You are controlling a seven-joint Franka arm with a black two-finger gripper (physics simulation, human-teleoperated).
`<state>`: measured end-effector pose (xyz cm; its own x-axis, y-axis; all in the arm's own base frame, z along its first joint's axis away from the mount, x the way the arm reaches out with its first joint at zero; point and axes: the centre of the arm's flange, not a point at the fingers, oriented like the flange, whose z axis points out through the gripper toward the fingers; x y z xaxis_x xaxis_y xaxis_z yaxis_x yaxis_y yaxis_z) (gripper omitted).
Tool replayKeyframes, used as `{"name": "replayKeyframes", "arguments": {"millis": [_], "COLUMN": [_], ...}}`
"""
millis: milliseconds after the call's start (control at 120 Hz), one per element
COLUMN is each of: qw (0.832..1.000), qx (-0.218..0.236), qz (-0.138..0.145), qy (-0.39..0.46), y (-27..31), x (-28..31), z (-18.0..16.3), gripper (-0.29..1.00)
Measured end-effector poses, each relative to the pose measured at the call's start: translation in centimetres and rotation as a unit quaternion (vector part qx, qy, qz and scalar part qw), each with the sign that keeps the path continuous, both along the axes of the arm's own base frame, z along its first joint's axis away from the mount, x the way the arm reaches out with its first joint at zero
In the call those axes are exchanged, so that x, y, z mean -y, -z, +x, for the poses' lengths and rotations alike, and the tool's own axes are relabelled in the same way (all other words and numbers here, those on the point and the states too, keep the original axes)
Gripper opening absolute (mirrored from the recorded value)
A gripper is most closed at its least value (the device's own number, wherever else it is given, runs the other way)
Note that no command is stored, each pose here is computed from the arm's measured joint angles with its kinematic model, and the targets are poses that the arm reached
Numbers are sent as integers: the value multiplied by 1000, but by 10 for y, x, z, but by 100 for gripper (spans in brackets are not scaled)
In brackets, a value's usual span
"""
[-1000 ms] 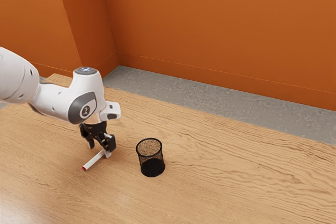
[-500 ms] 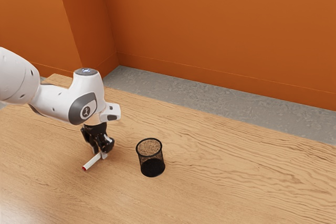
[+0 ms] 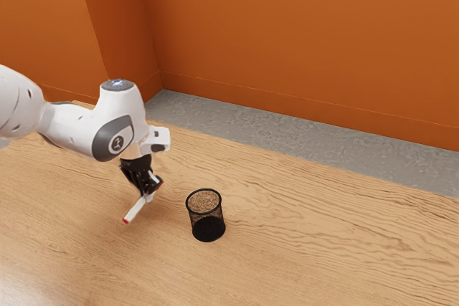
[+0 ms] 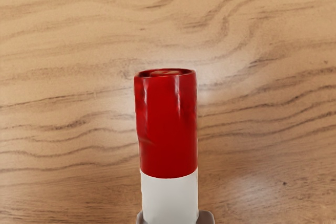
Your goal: Put the marker into the pen holder.
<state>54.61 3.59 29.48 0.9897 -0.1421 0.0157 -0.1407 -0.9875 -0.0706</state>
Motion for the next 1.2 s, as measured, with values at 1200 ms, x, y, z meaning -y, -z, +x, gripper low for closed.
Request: {"name": "replayKeyframes", "arguments": {"millis": [1200], "qw": [886], "qx": [399], "qz": [-32], "qy": [234], "y": [-59], "x": [146], "z": [-66], "gripper": [-7]}}
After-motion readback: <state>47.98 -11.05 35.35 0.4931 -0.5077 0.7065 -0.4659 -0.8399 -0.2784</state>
